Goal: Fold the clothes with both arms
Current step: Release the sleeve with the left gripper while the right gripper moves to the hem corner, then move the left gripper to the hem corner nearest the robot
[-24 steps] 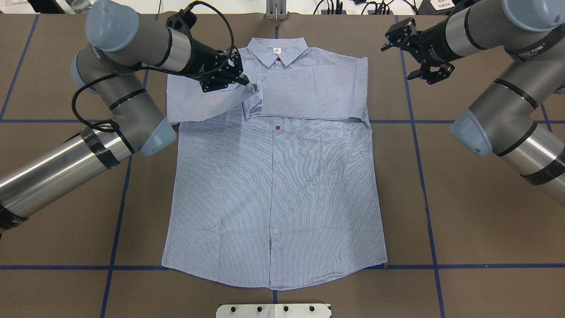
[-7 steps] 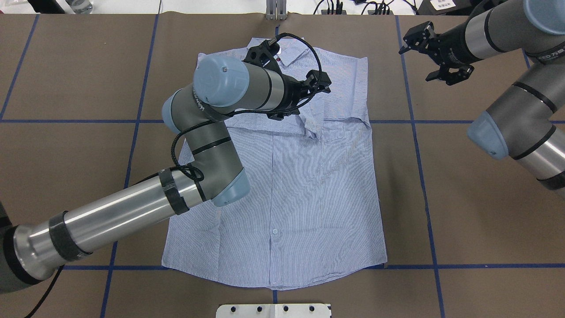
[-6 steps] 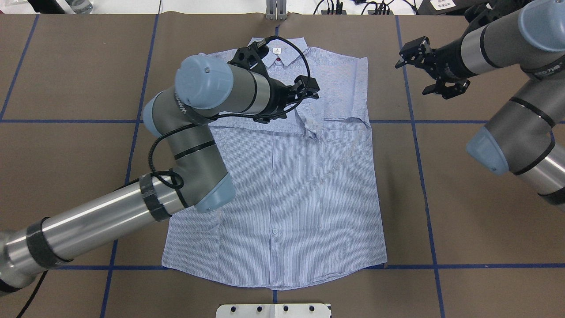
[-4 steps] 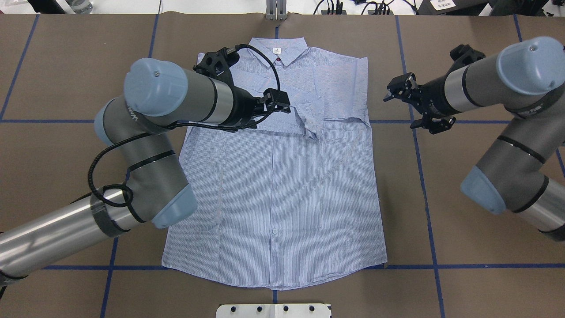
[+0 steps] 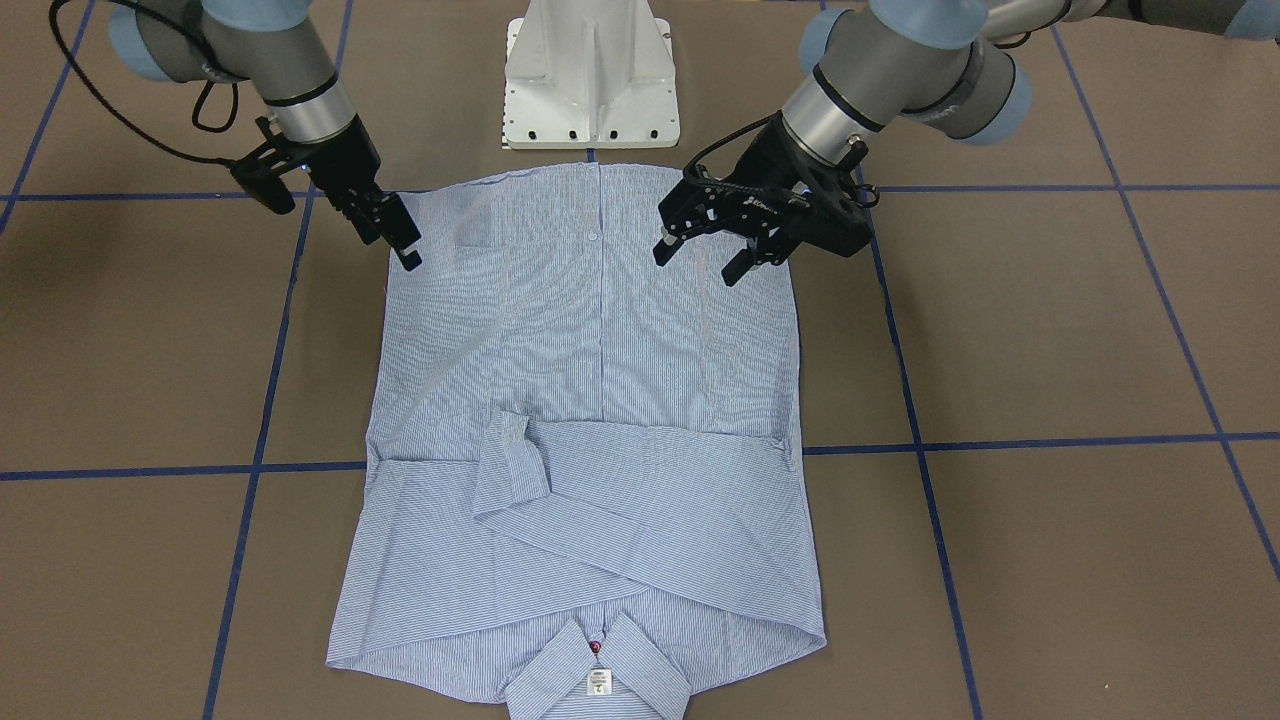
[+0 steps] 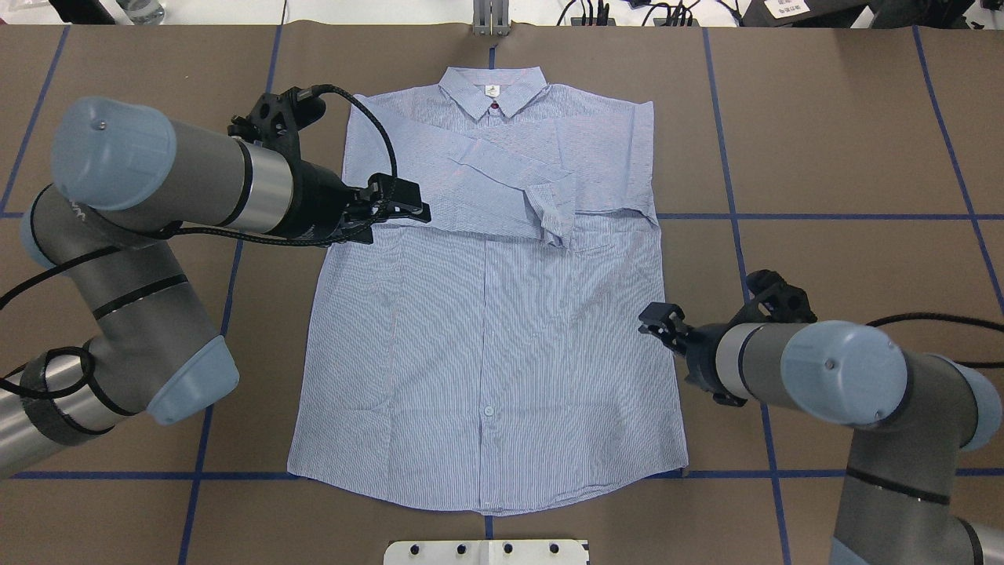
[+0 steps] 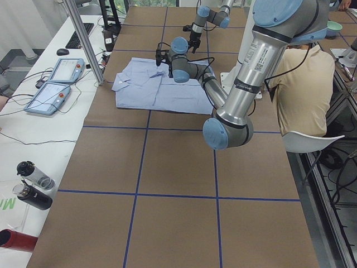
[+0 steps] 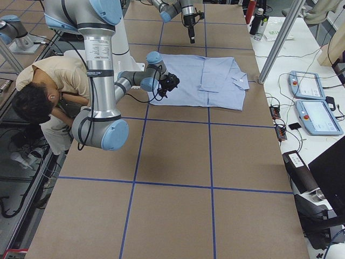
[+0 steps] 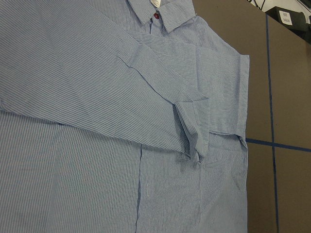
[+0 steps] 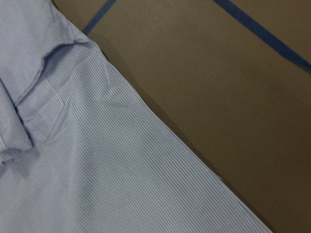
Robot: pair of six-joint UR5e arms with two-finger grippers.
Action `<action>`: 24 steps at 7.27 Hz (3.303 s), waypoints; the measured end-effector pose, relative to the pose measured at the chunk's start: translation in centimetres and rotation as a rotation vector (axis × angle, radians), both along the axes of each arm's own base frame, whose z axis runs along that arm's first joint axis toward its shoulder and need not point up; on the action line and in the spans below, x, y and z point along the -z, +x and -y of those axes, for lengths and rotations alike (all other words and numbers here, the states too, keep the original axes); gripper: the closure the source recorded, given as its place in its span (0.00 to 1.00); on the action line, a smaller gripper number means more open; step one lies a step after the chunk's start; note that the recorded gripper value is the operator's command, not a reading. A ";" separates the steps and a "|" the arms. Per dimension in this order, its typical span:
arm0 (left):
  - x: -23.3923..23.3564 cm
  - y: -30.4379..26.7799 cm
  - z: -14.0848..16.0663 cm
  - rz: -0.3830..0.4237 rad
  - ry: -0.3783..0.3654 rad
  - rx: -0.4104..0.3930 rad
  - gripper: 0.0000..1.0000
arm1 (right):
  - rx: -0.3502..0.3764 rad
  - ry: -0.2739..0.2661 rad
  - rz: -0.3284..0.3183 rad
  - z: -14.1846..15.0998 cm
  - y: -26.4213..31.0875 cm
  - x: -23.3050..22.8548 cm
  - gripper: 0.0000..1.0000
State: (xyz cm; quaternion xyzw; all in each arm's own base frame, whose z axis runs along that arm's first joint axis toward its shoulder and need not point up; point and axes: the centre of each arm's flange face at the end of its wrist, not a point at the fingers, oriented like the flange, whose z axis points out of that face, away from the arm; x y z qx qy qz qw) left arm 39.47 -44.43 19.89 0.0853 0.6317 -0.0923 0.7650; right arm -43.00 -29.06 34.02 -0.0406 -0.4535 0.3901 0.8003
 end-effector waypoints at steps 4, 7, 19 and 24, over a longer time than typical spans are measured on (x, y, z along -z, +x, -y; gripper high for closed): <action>-1.0 -1.7 -0.8 0.009 0.002 0.016 0.01 | -0.048 -0.131 -0.055 -7.4 -3.6 -1.2 0.13; -1.0 -1.8 -0.8 0.007 0.000 0.023 0.01 | -0.054 -0.158 -0.096 -8.8 -3.6 -3.5 0.13; -7.1 -4.7 -4.5 0.058 -0.128 0.040 0.23 | -0.024 -0.161 -0.049 -10.0 -2.2 -1.3 1.00; -15.6 -0.8 -14.9 0.208 -0.257 -0.022 0.06 | -0.041 -0.162 -0.046 -9.4 -1.2 -1.0 1.00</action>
